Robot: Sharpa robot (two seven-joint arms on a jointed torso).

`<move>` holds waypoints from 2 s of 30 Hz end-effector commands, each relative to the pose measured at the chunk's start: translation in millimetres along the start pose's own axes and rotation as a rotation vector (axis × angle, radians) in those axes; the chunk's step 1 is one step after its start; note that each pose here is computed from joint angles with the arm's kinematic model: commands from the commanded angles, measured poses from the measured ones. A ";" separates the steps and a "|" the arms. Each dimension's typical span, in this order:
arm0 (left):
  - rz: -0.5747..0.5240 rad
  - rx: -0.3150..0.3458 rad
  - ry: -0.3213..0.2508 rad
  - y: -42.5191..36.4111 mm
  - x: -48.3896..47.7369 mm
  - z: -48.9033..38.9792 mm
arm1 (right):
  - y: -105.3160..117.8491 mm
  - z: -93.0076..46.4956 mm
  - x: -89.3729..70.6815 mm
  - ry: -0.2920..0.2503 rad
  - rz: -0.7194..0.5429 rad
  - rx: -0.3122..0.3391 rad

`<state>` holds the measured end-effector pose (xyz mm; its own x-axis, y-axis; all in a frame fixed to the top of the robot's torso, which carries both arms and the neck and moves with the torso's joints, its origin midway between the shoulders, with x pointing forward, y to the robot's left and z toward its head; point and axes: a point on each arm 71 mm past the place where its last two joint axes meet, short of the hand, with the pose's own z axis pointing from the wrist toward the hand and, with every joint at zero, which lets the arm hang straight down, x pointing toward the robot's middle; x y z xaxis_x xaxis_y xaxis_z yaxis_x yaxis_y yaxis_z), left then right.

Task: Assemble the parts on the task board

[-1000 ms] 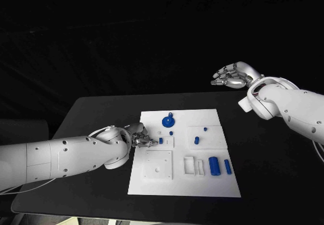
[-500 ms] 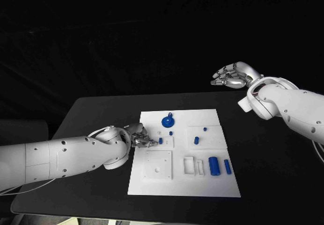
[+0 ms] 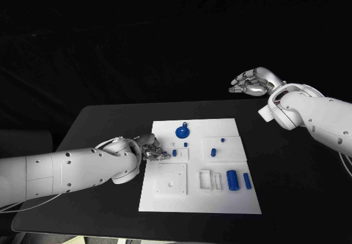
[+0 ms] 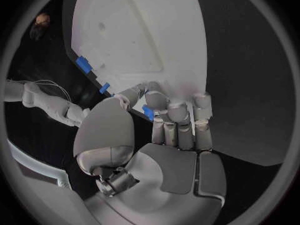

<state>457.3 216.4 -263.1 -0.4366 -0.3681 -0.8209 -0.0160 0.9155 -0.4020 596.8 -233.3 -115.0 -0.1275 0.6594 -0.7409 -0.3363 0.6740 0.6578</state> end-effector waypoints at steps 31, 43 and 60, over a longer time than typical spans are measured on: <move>-0.101 -0.003 0.030 8.0 -6.5 -5.0 | -1.9 -1.1 1.9 0.013 0.003 -0.004; -0.189 -0.026 0.036 12.3 -26.5 -6.3 | -3.0 -1.6 3.0 0.015 0.005 -0.002; -0.333 -0.078 0.088 20.8 -54.9 -5.3 | -4.4 -1.9 3.8 0.017 0.003 0.001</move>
<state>478.3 260.8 -222.0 -0.4234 -0.6202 -0.6604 -0.2242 0.7780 -0.5869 596.4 -235.7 -120.8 -0.1324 0.6591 -0.7403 -0.3257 0.6765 0.6605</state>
